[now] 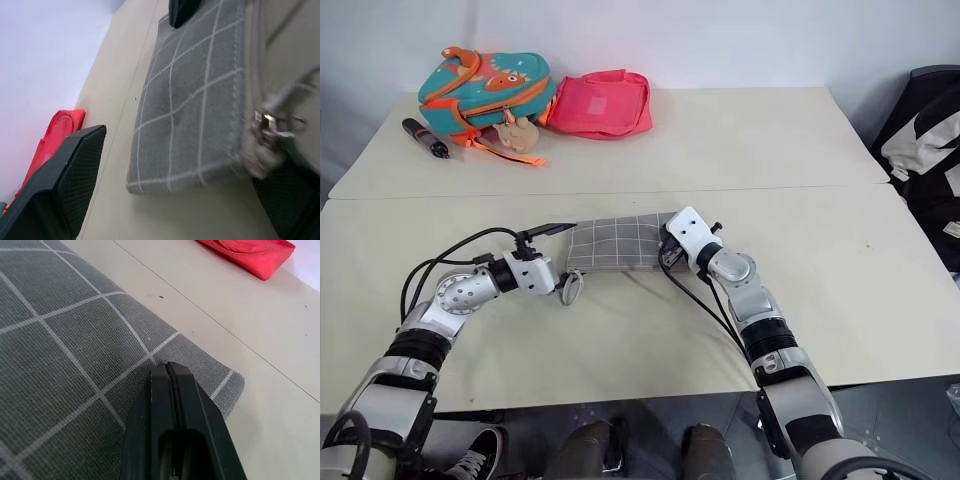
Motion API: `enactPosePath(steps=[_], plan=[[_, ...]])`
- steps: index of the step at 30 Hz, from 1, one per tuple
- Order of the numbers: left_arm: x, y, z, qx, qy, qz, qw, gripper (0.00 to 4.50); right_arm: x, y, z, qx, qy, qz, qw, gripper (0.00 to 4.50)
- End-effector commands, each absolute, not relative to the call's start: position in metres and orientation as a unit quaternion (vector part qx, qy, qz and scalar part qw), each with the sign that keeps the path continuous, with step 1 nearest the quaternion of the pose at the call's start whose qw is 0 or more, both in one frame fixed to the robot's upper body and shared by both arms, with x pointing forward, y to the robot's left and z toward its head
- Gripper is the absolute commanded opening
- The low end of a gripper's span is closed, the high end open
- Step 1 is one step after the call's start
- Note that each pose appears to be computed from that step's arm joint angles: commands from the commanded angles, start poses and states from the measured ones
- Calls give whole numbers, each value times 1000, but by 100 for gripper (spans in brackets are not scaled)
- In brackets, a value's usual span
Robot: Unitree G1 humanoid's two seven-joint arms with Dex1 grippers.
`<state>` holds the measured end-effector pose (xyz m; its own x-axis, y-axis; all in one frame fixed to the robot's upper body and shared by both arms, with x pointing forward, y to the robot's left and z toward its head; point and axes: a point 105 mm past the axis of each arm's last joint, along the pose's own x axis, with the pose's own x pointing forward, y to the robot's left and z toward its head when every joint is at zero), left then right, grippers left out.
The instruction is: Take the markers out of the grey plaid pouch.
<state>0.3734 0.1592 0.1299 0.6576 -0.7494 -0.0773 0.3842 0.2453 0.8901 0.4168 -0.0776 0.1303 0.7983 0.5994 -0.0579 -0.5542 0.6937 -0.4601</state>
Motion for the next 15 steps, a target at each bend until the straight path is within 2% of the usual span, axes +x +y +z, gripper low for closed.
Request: enactPosePath(steps=[1,4,15], plan=[[380,162,111,484,-133,-375,779,450,414,-74,137,-227,-62,320,918,3],[382,158,99,476,-105,-393,780,397,414,-74,139,-225,-64,320,918,0],[370,148,88,416,-82,-438,793,55,415,-76,144,-224,-71,317,919,0]])
